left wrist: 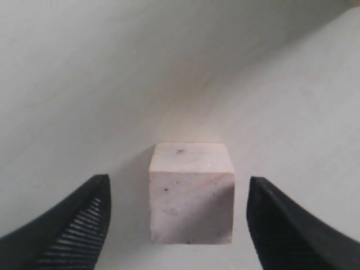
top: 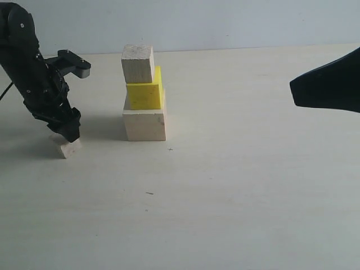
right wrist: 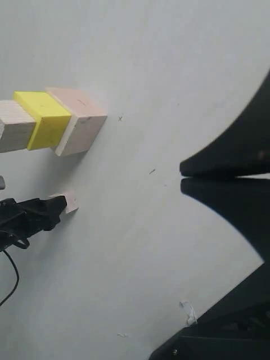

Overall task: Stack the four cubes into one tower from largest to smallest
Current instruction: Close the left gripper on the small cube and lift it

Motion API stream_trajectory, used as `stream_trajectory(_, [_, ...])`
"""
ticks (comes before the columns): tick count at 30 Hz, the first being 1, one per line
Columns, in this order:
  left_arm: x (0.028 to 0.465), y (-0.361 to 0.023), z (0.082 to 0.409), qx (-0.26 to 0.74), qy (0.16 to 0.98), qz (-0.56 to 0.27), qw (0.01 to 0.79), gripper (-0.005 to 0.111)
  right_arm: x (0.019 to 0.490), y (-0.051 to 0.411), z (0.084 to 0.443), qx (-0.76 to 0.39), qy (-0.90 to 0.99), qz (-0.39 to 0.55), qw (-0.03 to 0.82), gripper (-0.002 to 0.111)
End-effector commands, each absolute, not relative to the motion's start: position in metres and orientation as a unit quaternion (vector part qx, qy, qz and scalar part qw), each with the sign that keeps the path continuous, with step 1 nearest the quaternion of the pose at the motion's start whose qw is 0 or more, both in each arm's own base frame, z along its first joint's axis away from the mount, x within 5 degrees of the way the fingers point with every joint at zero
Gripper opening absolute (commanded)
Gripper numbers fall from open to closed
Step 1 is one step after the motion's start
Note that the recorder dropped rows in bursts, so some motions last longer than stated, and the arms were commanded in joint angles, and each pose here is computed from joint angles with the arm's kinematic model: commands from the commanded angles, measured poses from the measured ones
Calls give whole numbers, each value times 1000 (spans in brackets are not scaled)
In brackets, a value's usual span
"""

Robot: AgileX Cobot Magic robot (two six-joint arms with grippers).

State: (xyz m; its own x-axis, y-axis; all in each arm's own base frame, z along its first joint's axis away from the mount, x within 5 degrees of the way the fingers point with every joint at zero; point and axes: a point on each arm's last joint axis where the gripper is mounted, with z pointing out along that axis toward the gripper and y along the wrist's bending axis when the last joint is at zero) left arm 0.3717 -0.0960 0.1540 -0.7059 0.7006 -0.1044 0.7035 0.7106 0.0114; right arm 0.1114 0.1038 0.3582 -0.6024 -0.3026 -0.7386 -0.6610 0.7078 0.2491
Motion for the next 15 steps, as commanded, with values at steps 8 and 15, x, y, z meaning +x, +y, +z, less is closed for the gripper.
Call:
stream_trajectory(8, [373, -98, 135, 378, 925, -21, 32, 66, 111, 103, 359, -282, 854, 258, 353, 0])
stream_trajectory(15, [375, -99, 128, 378, 925, -21, 31, 66, 111, 103, 359, -282, 854, 258, 353, 0])
